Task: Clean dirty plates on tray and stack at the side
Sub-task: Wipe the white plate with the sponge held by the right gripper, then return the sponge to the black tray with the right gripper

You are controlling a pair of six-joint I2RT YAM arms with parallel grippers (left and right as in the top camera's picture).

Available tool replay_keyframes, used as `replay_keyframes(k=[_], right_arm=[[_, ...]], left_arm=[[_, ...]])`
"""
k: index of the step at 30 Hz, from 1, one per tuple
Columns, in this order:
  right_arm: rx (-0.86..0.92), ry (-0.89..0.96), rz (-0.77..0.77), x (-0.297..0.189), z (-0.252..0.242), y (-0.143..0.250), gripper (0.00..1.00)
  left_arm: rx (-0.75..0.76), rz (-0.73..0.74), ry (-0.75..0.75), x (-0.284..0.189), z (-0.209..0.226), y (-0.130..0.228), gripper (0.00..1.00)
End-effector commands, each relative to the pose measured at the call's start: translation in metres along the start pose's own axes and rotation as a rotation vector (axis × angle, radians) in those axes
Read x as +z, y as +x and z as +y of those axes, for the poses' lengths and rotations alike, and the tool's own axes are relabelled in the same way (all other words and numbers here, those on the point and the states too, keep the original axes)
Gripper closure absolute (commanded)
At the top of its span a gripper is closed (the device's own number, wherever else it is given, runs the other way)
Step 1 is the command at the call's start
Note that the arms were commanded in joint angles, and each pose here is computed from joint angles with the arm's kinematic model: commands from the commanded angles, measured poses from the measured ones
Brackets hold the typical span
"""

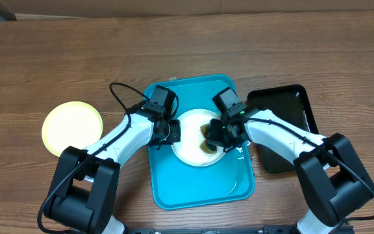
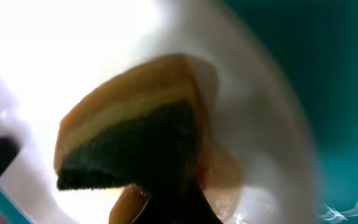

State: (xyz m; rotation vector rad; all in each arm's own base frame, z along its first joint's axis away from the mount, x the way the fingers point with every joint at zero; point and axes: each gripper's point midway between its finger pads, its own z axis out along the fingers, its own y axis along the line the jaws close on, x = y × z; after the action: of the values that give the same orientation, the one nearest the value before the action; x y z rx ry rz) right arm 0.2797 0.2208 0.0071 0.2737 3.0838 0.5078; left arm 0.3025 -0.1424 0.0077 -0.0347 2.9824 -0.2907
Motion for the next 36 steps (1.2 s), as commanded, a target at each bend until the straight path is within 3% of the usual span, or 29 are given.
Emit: replay_keyframes(k=[1,5,10,17,22,29,36], right_arm=[[0.111,0.252,-0.099,-0.003,-0.060,-0.016,0.96],[0.107,0.361,-0.155,-0.011,-0.081,-0.023,0.96],[0.101,0.354,-0.172,-0.024,-0.073,-0.028,0.96],[0.030,0.235,-0.230,-0.081,-0.038,-0.047,0.96],[0.033,0.143,-0.239,-0.117,-0.039,-0.055,0.96],[0.128,0.099,-0.197,-0.141,-0.081,-0.059,0.96],[0.206,0.135,-0.169,-0.104,-0.131,-0.050,0.96]], left_arm=[[-0.068,-0.005,-0.066,0.004,0.024,-0.005,0.96],[-0.097,-0.003,-0.073,0.004,0.035,-0.006,0.96],[-0.101,0.008,-0.079,0.006,0.039,-0.002,0.96],[-0.095,0.019,-0.083,0.006,0.040,0.001,0.96],[-0.088,0.024,-0.085,0.006,0.040,0.002,0.96],[-0.076,0.026,-0.081,0.006,0.040,0.002,0.96],[0.002,0.030,-0.075,0.006,0.039,0.003,0.96]])
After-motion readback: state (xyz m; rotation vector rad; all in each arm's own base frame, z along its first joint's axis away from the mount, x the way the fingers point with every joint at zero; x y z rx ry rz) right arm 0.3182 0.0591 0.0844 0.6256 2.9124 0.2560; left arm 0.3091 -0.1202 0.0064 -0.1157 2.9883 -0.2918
